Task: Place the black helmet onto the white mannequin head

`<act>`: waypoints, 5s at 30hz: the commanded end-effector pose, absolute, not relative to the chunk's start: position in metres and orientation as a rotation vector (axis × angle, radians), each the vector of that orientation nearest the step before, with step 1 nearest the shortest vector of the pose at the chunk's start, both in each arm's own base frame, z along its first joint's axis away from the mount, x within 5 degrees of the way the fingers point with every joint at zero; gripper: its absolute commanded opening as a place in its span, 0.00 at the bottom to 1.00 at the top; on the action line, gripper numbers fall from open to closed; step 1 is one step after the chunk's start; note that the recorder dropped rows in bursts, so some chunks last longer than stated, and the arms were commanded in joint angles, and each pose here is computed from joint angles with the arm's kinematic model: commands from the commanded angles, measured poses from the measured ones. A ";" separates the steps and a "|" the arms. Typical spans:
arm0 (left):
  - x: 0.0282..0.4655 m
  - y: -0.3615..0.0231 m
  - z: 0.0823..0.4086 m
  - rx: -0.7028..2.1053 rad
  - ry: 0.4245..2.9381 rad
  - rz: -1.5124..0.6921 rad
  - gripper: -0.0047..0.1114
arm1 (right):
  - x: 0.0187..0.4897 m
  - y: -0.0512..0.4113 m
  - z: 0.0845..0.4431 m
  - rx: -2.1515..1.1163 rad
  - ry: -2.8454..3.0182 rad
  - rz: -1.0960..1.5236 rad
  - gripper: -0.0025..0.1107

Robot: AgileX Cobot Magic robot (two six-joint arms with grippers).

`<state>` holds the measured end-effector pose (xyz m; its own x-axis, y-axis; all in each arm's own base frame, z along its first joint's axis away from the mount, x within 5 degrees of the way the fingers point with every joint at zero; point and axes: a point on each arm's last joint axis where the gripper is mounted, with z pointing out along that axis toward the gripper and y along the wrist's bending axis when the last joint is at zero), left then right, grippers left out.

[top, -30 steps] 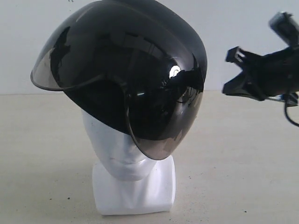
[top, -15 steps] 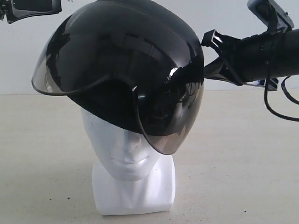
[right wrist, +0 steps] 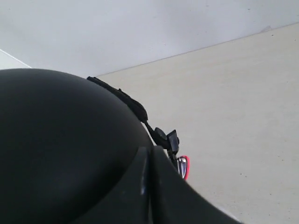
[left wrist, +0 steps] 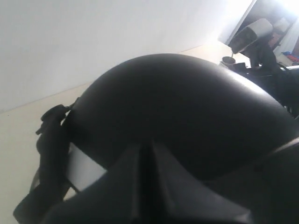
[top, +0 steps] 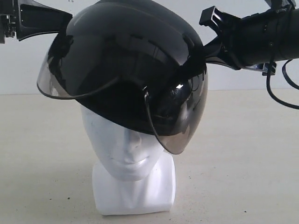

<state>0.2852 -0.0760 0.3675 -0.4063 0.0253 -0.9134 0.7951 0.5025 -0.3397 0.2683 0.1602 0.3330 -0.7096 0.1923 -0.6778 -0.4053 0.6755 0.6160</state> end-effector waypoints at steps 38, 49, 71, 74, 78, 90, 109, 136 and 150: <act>0.267 -0.059 0.361 0.603 1.844 -1.045 0.08 | 0.256 0.121 0.370 -0.185 2.142 0.975 0.02; 0.268 -0.059 0.360 0.596 1.847 -1.043 0.08 | 0.259 0.127 0.342 -0.266 2.346 0.917 0.02; 0.269 -0.055 0.338 0.532 1.906 -1.017 0.08 | 0.231 0.172 0.362 -0.371 2.212 1.073 0.02; 0.269 -0.054 0.337 0.526 1.909 -1.010 0.08 | 0.225 0.174 0.366 -0.379 2.206 1.094 0.02; 0.267 -0.055 0.332 0.528 1.923 -1.034 0.08 | 0.221 0.172 0.371 -0.380 2.190 1.100 0.02; 0.259 -0.053 0.313 0.495 1.969 -1.027 0.08 | 0.216 0.175 0.374 -0.391 2.179 1.183 0.02; 0.257 -0.044 0.313 0.469 1.971 -1.051 0.08 | 0.207 0.171 0.385 -0.396 2.171 1.208 0.02; 0.228 -0.030 0.360 0.398 1.860 -0.943 0.08 | 0.177 0.110 0.396 -0.341 2.266 0.560 0.02; 0.196 -0.070 0.412 0.616 1.744 -1.106 0.08 | 0.192 0.154 0.471 -0.712 2.095 0.893 0.02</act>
<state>0.1950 -0.0650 0.4109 -0.4129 -0.0662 -0.9083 0.7799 0.4893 -0.3902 0.1824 0.1448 0.4805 -0.5492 -0.1421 -0.8236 -0.6890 0.6347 0.3499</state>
